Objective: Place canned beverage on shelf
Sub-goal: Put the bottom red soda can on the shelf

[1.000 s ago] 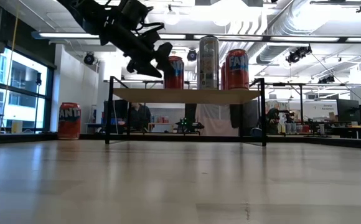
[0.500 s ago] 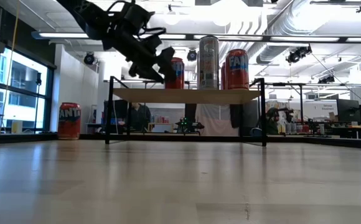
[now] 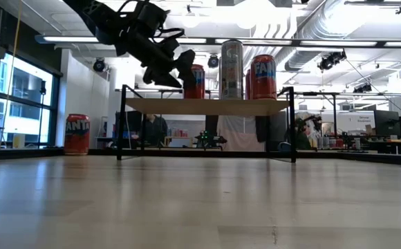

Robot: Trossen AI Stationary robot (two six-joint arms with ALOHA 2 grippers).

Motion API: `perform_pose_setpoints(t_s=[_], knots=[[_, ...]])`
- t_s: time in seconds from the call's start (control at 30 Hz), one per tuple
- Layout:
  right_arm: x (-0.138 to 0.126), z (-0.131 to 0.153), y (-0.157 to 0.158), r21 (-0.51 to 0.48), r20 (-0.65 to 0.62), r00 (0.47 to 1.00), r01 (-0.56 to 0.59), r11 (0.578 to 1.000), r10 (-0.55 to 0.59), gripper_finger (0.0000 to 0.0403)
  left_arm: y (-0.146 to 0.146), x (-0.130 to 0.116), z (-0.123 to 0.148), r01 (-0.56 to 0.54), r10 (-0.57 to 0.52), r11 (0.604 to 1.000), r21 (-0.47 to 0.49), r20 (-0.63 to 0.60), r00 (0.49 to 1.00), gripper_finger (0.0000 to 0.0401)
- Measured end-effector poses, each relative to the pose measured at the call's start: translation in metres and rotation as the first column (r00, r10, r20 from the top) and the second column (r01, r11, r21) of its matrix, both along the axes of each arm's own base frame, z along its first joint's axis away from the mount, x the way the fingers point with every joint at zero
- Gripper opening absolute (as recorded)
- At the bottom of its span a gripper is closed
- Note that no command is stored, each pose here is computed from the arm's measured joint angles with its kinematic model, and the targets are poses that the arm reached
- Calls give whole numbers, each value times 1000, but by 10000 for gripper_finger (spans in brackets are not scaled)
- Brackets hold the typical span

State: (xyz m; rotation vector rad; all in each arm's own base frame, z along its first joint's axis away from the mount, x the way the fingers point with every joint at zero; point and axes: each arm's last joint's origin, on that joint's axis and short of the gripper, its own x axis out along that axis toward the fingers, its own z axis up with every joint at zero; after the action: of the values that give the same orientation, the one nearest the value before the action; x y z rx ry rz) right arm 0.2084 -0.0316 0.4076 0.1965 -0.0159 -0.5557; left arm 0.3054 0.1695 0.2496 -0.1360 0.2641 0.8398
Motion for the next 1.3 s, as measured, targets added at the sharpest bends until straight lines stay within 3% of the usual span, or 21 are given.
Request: perform_pose_setpoints(t_s=[0.23,0.47,0.63,0.8,0.97,1.07,1.17,1.3], knots=[[0,0,0,1,1,1000,0,1000,0,287,-4,-5,8,39,-39,999,-20,8,999,279],[0,0,0,0,0,1000,3,1000,-3,287,-15,-38,46,149,-147,988,-48,41,988,279],[0,0,0,-1,0,1000,3,1000,-3,287,2,-68,81,169,-160,981,-94,101,982,279],[0,0,0,-7,-3,1000,4,1000,-4,287,26,-76,103,190,-176,970,-153,98,979,279],[0,1,0,-8,3,1000,0,1000,0,287,61,-75,88,146,-155,974,-172,-41,987,273],[0,1,0,-8,4,1000,-3,1000,3,287,76,-69,70,191,-210,972,-138,-141,968,265],[0,1,0,-8,4,1000,-11,1000,11,287,83,-59,59,235,-251,966,-108,-177,952,260],[0,1,0,-7,4,1000,-21,1000,21,287,95,-49,38,243,-266,960,-141,-183,946,260]])
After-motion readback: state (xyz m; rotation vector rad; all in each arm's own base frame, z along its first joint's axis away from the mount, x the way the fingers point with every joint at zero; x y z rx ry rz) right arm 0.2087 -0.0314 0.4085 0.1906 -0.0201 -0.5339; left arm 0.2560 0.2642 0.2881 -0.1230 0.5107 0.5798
